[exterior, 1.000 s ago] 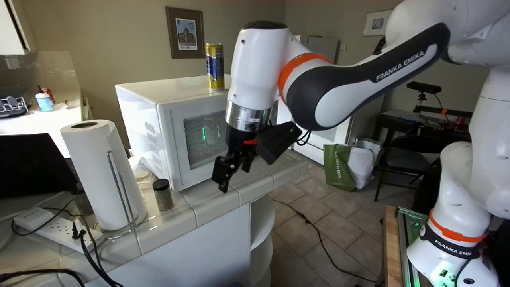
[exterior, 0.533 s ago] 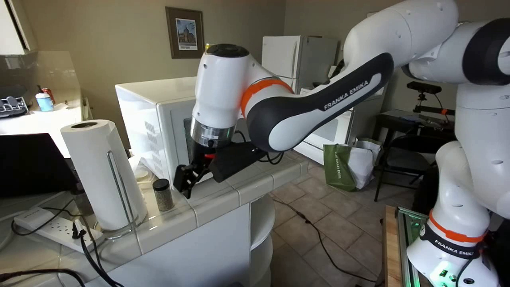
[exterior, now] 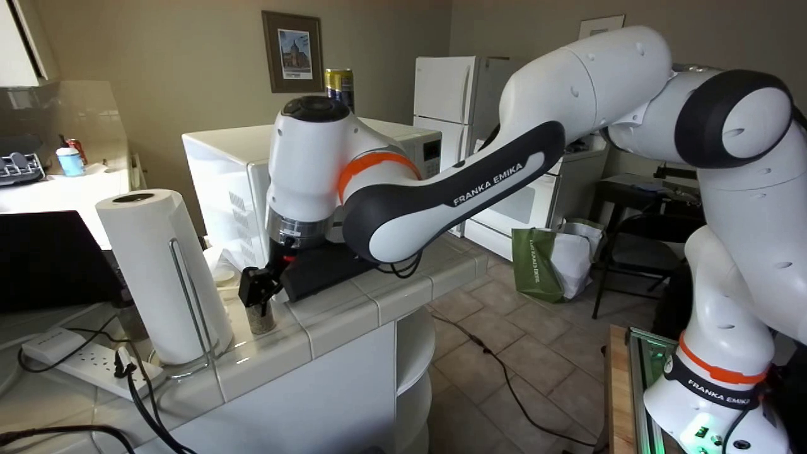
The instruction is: Remove the spice bottle from the counter onto the top shelf of the kitchen counter
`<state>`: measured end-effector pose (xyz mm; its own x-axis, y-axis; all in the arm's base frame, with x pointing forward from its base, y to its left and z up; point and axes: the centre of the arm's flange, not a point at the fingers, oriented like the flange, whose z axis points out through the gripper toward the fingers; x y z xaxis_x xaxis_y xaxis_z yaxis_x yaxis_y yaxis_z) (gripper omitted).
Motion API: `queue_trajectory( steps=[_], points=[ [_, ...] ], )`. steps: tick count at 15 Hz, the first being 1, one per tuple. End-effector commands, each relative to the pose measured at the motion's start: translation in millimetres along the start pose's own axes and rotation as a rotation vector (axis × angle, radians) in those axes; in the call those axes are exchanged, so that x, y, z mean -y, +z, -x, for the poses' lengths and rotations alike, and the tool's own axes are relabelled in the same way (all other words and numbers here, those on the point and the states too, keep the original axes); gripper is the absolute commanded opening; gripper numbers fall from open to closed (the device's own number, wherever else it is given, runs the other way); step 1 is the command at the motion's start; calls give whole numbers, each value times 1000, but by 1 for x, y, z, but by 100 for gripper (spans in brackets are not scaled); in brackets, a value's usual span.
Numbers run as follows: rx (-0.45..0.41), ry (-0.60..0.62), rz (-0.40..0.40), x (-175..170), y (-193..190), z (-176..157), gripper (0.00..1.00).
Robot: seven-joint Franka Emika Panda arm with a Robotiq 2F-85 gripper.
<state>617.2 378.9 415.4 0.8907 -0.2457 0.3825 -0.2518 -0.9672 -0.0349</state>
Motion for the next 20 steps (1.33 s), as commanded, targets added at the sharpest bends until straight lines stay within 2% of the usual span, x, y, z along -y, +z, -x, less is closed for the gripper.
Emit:
queue_trajectory(
  steps=[1,8,9,20],
  points=[
    [0,-7,0,3,4,-1,100],
    [-4,-9,-4,8,7,-3,100],
    [-2,0,-40,10,11,-8,100],
    [-100,33,-50,12,42,-31,100]
  ],
)
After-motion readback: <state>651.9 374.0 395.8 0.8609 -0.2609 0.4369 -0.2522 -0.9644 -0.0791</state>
